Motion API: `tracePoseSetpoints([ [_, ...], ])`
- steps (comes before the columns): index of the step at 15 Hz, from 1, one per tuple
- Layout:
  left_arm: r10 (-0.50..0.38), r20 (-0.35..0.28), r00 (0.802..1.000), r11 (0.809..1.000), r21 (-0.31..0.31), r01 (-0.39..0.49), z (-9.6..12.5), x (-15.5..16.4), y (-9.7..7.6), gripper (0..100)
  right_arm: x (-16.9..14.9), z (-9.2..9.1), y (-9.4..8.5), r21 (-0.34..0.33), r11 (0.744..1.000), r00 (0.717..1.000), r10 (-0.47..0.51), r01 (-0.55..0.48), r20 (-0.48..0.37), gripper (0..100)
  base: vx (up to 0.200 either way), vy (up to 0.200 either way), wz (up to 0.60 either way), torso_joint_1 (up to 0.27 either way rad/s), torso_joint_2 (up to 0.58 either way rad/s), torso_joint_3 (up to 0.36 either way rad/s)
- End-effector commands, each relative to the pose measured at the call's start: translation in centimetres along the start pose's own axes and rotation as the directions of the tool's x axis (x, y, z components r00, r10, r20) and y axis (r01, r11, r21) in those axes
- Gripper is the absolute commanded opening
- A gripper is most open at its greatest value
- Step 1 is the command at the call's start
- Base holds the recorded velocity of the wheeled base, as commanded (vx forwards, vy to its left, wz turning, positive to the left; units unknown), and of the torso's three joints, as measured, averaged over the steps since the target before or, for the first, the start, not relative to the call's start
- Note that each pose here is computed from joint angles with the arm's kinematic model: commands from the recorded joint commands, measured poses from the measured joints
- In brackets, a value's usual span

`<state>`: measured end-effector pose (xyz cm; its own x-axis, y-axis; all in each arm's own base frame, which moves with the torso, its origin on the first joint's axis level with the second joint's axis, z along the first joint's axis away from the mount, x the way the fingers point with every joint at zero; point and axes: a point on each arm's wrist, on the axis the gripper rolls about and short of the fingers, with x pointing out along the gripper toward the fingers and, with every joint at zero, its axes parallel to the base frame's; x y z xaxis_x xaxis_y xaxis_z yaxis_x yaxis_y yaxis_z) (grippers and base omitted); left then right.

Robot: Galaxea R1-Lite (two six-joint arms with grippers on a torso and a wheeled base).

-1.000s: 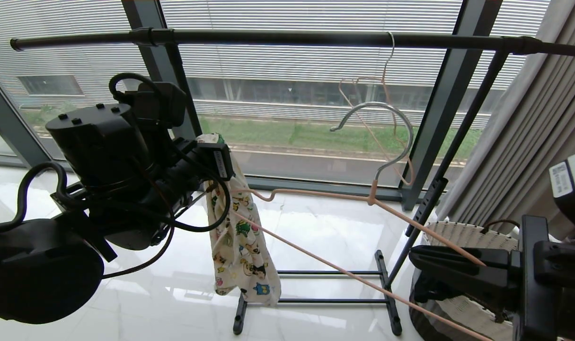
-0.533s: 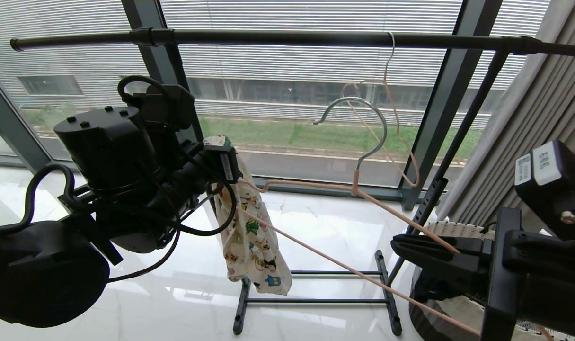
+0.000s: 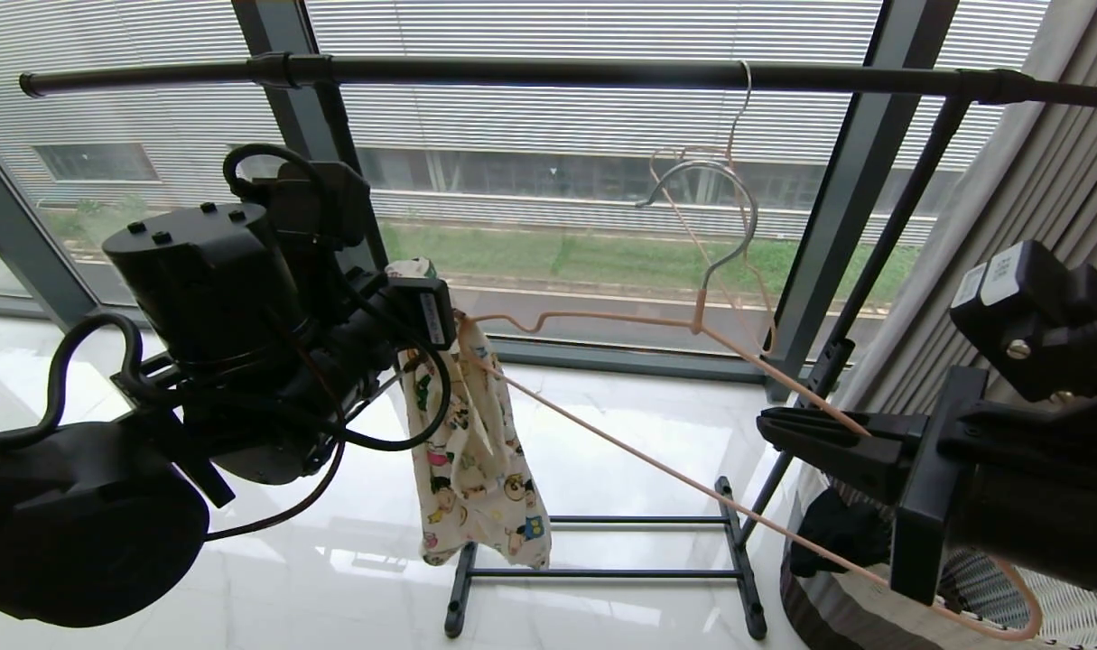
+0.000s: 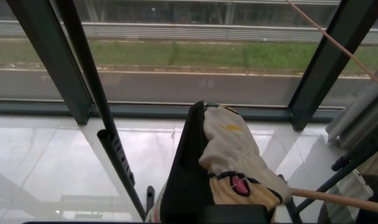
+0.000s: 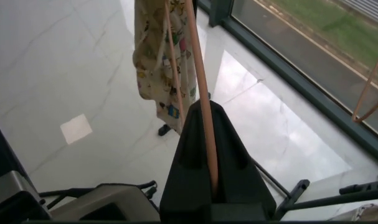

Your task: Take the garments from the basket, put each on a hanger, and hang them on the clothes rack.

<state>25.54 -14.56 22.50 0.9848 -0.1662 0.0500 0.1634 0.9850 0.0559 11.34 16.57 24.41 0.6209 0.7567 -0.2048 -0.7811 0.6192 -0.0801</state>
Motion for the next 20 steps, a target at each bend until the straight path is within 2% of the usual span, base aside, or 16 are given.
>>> tracePoseSetpoints([
  [1, -0.021, 0.000, 1.000, 1.000, 0.000, 0.021, 0.0, -0.2, -0.6, 0, 0.3, 0.0, 0.1, -0.002, 1.000, 1.000, -0.001, 0.001, -0.001, 0, 0.000, 0.000, 0.00, 0.000, 0.00, 0.000],
  [6, -0.070, -0.003, 0.998, 0.998, -0.001, 0.070, -0.1, -0.5, -2.1, 0, 2.2, -0.4, 0.4, 0.003, 1.000, 1.000, 0.003, -0.003, -0.006, 0, 0.000, 0.000, 0.00, 0.000, 0.00, 0.000],
  [11, -0.044, 0.001, 0.999, 0.999, 0.030, 0.044, 0.0, -0.3, -1.0, 0, 2.5, -0.9, 0.4, -0.003, 1.000, 1.000, 0.010, -0.010, -0.028, 0, 0.000, 0.000, 0.00, 0.000, 0.00, 0.000],
  [12, -0.061, 0.004, 0.998, 0.998, 0.031, 0.061, 0.1, -0.5, -1.4, 0, 2.8, -1.0, 0.5, -0.004, 1.000, 0.999, 0.012, -0.012, -0.034, 0, 0.000, 0.000, 0.00, 0.000, 0.00, 0.000],
  [16, -0.196, 0.006, 0.981, 0.980, 0.025, 0.196, 0.2, -2.3, -5.1, 0, 4.5, -1.5, 1.3, -0.009, 0.999, 0.998, 0.039, -0.040, -0.043, 0, 0.000, 0.000, 0.00, 0.000, 0.00, 0.000],
  [20, -0.247, 0.020, 0.969, 0.969, 0.020, 0.247, 0.6, -3.2, -6.3, 0, 6.7, -2.6, 2.9, -0.020, 0.996, 0.994, 0.086, -0.088, -0.067, 0, 0.000, 0.000, 0.00, 0.000, 0.00, 0.000],
])
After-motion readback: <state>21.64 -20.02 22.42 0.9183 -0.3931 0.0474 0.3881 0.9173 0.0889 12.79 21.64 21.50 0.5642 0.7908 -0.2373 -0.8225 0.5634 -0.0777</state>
